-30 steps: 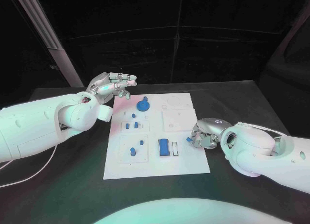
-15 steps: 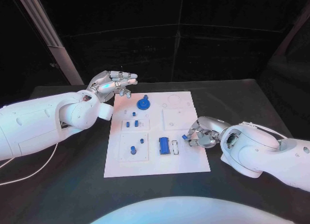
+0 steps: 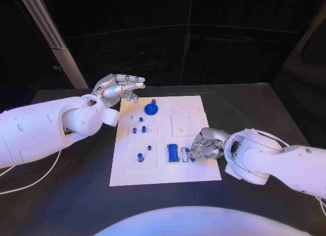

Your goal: Assemble the parts on the task board

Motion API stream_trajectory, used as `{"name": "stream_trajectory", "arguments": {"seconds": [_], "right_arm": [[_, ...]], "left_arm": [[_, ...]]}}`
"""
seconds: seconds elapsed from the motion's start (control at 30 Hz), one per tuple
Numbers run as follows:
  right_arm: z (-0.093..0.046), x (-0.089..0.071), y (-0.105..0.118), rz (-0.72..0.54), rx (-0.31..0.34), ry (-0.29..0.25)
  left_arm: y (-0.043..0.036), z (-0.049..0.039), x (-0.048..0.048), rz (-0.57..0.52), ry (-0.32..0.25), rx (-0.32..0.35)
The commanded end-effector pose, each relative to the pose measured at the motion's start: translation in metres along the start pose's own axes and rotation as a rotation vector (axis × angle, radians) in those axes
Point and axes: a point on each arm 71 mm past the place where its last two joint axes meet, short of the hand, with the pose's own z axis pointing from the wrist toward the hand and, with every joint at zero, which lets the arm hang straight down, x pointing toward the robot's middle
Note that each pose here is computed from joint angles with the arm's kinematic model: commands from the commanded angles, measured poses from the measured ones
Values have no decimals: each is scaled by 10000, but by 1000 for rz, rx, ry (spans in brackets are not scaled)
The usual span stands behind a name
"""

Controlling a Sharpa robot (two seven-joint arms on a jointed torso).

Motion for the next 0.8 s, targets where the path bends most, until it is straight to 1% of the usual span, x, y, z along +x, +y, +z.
{"name": "stream_trajectory", "arguments": {"seconds": [0.03, 0.37, 0.6, 0.8], "right_arm": [[20, 26, 8, 15, 20, 32], [82, 19, 60, 5, 18, -9], [114, 28, 75, -9, 23, -7], [132, 42, 84, -40, 25, 6]], "left_arm": [[-14, 1, 14, -7, 12, 5], [-16, 1, 21, -9, 17, 6], [-16, 0, 29, -11, 22, 5], [-18, 0, 32, -11, 22, 7]]}}
